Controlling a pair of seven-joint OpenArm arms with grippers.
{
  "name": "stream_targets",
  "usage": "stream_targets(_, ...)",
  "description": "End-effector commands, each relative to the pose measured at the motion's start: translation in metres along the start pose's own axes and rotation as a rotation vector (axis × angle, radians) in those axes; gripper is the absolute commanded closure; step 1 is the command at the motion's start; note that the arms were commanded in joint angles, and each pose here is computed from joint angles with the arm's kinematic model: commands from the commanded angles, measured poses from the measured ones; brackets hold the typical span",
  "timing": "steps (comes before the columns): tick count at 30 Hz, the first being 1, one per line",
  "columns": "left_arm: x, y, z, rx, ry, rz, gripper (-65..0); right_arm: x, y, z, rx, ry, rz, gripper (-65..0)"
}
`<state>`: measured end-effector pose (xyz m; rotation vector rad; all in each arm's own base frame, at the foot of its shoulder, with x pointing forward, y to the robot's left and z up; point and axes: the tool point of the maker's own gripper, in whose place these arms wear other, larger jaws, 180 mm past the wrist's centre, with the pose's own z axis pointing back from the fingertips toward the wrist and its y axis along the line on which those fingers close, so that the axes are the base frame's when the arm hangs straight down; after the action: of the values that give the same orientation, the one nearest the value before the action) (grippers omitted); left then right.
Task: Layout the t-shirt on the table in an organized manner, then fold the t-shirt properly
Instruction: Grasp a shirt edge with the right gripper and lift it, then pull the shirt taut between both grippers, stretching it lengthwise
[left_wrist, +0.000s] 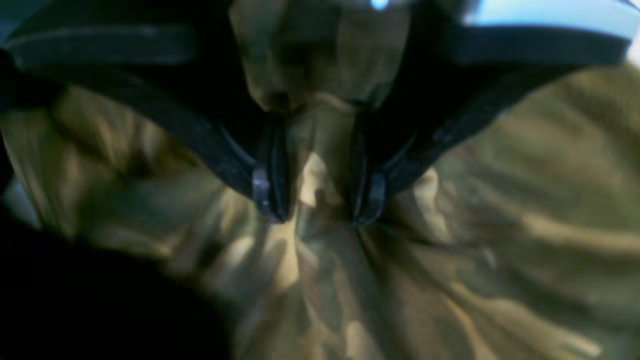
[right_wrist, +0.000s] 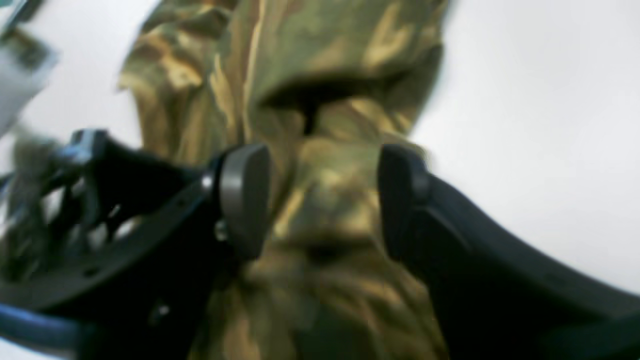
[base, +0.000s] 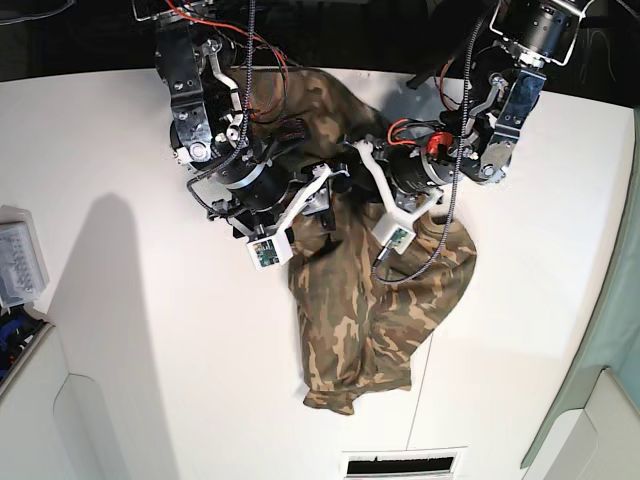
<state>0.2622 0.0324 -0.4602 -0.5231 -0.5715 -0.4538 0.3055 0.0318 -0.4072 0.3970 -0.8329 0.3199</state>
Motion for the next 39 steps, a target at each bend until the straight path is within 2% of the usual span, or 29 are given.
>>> stream_targets(1, 0.003, 0.006, 0.005, 0.015, 0.017, -0.028, -24.3, 0.022, -0.008, 0.000, -0.032, -0.064, 0.007, -34.0)
stream_targets(5, 0.024, 0.009, 0.020, 0.031, -0.034, -0.090, -24.3, 0.031, -0.034, 0.002, -0.119, -0.093, -0.031, -34.0)
stream_targets(8, 0.043, 0.009, 0.037, 0.046, -0.079, -0.158, -24.3, 0.035, -0.046, 0.001, -0.133, -0.107, -0.072, -34.0)
stream_targets(12, 0.061, 0.011, 0.054, 0.065, -0.122, -0.226, -24.3, 0.031, -0.058, -0.020, -0.133, -0.064, -0.100, -34.0)
stream_targets(17, 0.076, 0.028, 0.064, 0.151, -0.176, -0.229, -24.3, 0.017, -0.046, -0.050, -0.016, 0.003, -0.139, -34.0)
stream_targets(23, 0.084, 0.042, 0.068, 0.221, -0.184, -0.244, -24.3, 0.012, -0.018, -0.068, 0.074, -0.013, -0.168, -33.6)
stream_targets(25, 0.084, 0.043, 0.068, 0.229, -0.182, -0.241, -24.3, 0.012, -0.005, -0.070, 0.112, -0.012, -0.169, -25.9)
stream_targets(29, 0.082, 0.046, 0.068, 0.244, -0.176, -0.245, -24.3, 0.022, 0.006, -0.069, 0.167, -0.056, -0.139, -0.1)
stream_targets(33, 0.075, 0.053, 0.067, 0.275, -0.147, -0.265, -24.3, 0.037, 0.005, -0.067, 0.175, -0.100, -0.099, 0.0)
stream_targets(39, 0.060, 0.081, 0.067, 0.383, -0.117, -0.200, -24.3, 0.075, 0.004, -0.050, 0.163, -0.158, -0.033, 0.0)
